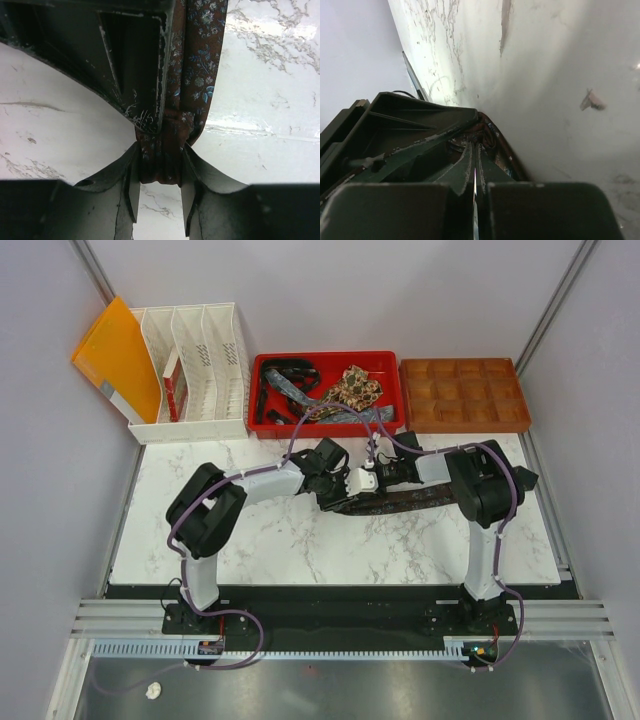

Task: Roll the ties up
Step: Roll the tie at the center of the board.

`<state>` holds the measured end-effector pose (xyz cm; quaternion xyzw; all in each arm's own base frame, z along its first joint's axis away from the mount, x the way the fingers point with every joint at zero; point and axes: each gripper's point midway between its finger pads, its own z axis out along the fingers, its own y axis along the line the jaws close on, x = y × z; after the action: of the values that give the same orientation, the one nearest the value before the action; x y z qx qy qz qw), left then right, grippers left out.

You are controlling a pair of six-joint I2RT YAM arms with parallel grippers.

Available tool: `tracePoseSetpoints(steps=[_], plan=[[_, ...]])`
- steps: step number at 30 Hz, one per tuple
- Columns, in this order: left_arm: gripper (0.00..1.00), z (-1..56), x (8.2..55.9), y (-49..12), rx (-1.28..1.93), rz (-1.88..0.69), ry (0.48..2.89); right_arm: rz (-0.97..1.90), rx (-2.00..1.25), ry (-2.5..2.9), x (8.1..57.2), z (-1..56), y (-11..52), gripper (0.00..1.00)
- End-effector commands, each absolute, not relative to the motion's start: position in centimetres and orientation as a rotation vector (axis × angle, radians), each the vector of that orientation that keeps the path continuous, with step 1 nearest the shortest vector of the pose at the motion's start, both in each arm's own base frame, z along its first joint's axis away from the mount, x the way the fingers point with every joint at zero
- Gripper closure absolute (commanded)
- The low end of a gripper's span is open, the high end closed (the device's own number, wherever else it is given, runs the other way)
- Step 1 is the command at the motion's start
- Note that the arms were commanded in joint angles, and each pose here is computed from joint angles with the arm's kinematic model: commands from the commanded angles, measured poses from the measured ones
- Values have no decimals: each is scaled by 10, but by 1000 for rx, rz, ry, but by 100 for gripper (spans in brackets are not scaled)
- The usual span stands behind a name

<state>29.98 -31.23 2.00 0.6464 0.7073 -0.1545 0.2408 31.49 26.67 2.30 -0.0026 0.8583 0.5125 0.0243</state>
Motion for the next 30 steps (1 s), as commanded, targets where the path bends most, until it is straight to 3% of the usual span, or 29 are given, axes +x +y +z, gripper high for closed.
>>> tracePoseSetpoints(steps=[1,5,11,17,20,23,30], plan=[[62,10,285,-295,1721,-474,2045,1354,-4,2819,304,-33,240,100],[71,2,284,-293,1743,-467,2074,1359,-22,2795,307,-26,240,100],[52,16,285,-295,1654,-486,2067,1313,-46,2814,305,-33,233,100],[61,24,289,-302,1633,-505,2040,1300,-48,2815,308,-34,232,100],[53,25,289,-303,1629,-511,2042,1284,-53,2810,311,-33,232,100],[52,29,287,-303,1634,-521,2022,1272,-62,2819,310,-37,230,100],[83,12,285,-301,1725,-468,2034,1404,-31,2747,316,-5,241,96]])
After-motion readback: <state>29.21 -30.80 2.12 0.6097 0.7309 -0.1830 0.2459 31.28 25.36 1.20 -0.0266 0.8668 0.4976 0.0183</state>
